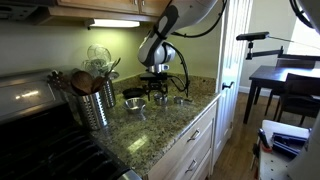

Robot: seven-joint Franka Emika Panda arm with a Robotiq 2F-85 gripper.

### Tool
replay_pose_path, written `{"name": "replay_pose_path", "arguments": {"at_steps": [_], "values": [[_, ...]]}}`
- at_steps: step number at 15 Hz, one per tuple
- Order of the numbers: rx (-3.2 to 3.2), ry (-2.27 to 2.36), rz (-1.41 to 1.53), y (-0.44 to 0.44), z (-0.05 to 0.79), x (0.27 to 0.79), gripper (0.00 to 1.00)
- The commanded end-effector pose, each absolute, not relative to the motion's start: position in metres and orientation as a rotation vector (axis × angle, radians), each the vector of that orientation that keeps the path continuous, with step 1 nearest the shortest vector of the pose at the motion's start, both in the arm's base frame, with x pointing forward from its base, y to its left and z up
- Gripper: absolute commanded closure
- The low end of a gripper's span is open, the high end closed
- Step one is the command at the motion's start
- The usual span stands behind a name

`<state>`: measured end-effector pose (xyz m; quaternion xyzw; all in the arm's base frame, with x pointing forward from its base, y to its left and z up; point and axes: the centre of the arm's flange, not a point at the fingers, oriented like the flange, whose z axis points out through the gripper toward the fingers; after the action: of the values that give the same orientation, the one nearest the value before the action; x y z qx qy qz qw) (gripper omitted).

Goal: Unstack the metal pots

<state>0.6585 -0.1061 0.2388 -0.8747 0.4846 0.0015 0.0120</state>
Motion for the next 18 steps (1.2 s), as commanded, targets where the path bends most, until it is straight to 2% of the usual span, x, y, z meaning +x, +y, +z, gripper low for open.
{"name": "replay_pose_path", "arguments": {"at_steps": [1, 7, 9, 13, 14, 18], "values": [[-2.696, 1.549, 0.061, -0.102, 0.236, 0.669, 0.43], [-2.705, 1.548, 0.081, -0.100, 0.232, 0.671, 0.82], [-2.705, 1.551, 0.089, -0.101, 0.232, 0.670, 0.92], [-2.710, 1.553, 0.077, -0.103, 0.237, 0.666, 0.97], [-2.709, 1.552, 0.073, -0.103, 0.238, 0.666, 0.93], [-2.713, 1.550, 0.069, -0.104, 0.242, 0.664, 0.93]]}}
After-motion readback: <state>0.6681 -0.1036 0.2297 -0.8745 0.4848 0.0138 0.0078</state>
